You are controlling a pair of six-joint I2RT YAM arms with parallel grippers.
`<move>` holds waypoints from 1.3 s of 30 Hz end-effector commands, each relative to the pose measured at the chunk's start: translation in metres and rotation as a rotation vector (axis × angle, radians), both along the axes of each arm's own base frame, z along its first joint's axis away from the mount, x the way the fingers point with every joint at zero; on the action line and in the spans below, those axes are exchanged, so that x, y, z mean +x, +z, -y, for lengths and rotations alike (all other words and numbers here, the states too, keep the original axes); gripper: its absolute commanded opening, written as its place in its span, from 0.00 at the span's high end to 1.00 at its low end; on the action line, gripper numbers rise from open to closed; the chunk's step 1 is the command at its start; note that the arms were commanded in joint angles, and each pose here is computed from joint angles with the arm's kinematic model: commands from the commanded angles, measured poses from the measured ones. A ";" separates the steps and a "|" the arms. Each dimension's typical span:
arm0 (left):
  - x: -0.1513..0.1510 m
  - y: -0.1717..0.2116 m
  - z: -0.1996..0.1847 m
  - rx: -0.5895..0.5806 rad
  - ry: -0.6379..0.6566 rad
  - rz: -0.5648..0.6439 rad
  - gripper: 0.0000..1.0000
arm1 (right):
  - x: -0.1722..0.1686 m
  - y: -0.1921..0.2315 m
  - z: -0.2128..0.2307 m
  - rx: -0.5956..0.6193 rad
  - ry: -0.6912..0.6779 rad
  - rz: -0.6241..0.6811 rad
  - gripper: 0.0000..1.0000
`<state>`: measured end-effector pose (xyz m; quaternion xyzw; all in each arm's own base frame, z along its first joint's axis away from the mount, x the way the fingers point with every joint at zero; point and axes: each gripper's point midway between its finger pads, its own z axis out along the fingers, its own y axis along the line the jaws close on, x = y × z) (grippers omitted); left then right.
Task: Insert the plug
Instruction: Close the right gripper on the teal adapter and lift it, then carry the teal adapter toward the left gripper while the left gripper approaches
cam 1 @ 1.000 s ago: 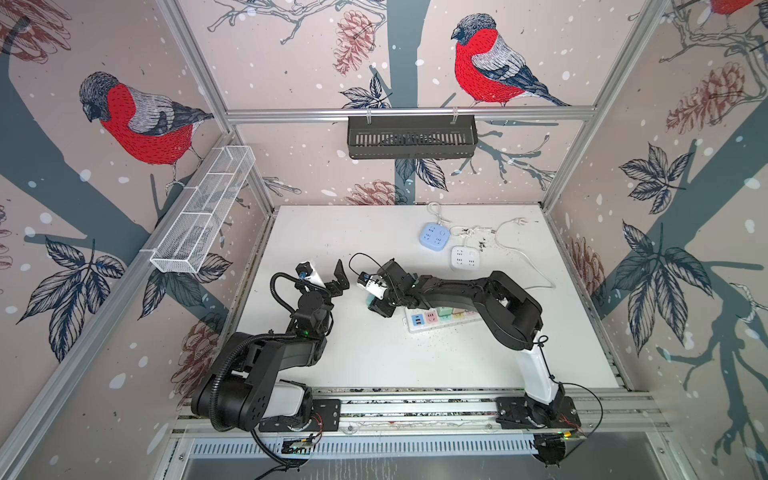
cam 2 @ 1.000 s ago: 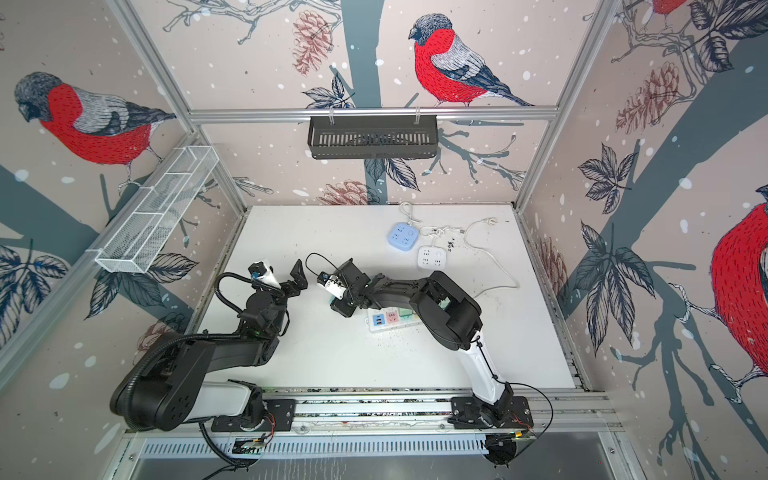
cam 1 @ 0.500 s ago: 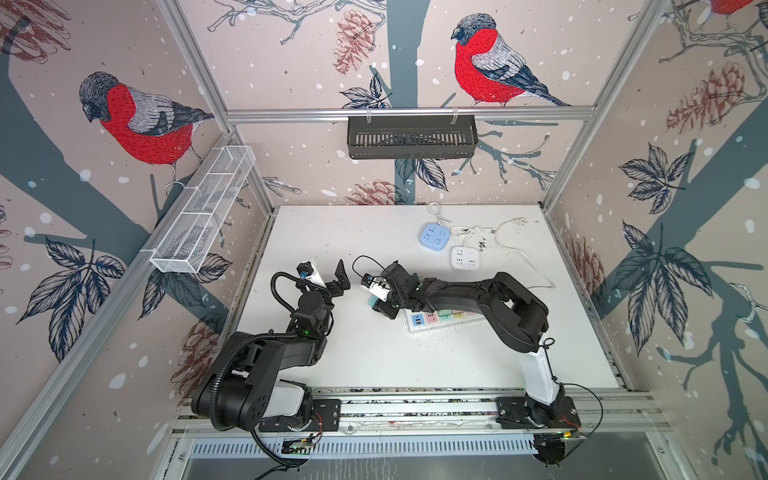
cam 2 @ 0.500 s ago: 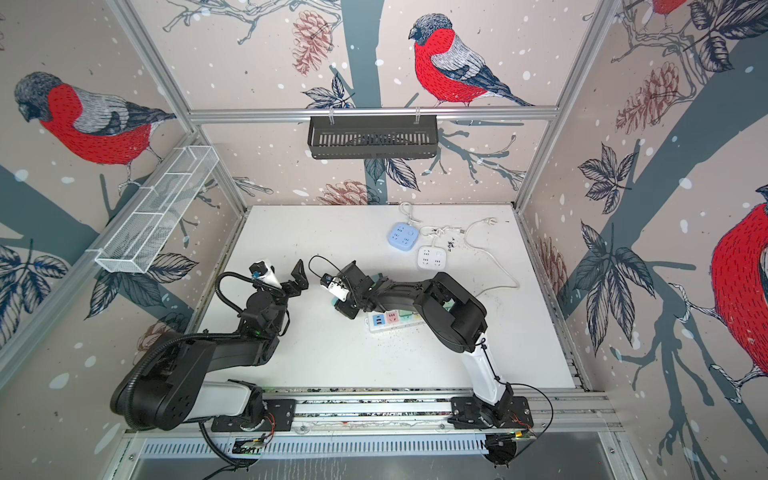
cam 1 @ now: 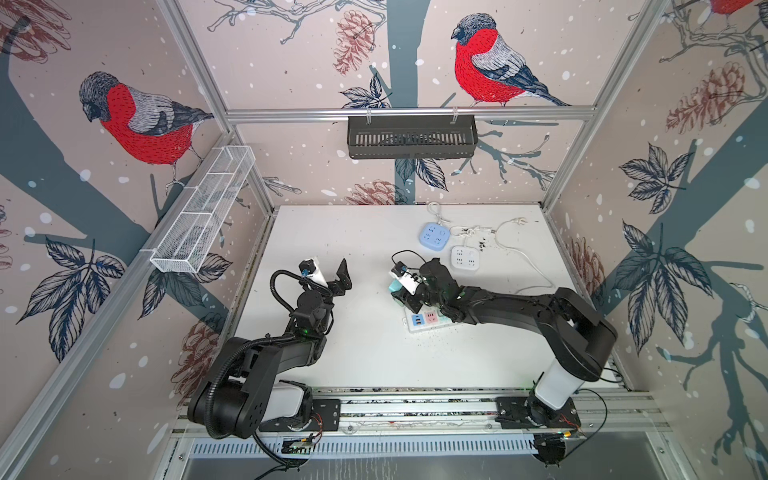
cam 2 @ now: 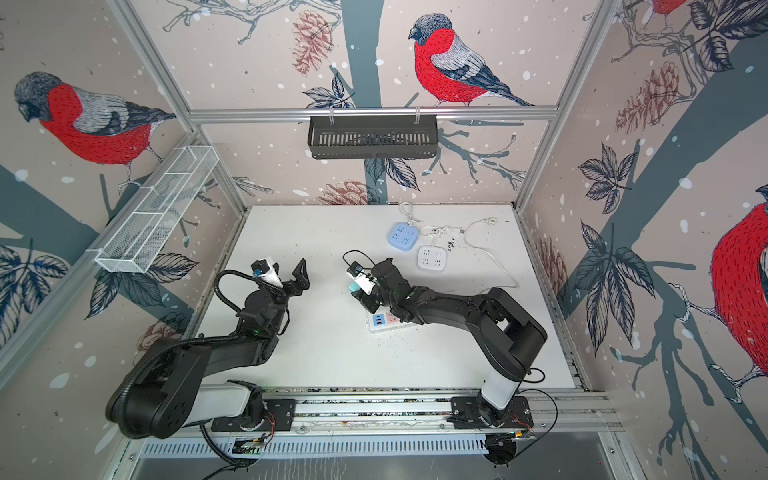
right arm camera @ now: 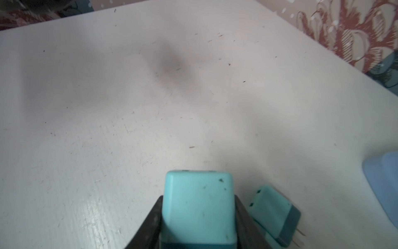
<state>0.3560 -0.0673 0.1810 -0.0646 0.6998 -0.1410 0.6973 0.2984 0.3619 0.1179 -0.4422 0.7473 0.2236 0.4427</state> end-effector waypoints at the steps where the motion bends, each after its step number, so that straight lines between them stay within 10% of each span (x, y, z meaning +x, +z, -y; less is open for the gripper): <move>1: -0.005 0.016 0.031 0.009 -0.185 0.045 0.13 | 0.013 0.042 0.013 0.151 -0.057 0.104 0.94; 18: -0.041 0.067 0.130 0.118 -0.710 0.142 0.27 | -0.025 0.127 0.137 0.446 -0.273 0.528 0.95; 39: -0.133 0.086 0.206 0.302 -1.115 0.317 0.33 | -0.088 0.134 0.138 0.444 -0.036 0.889 0.97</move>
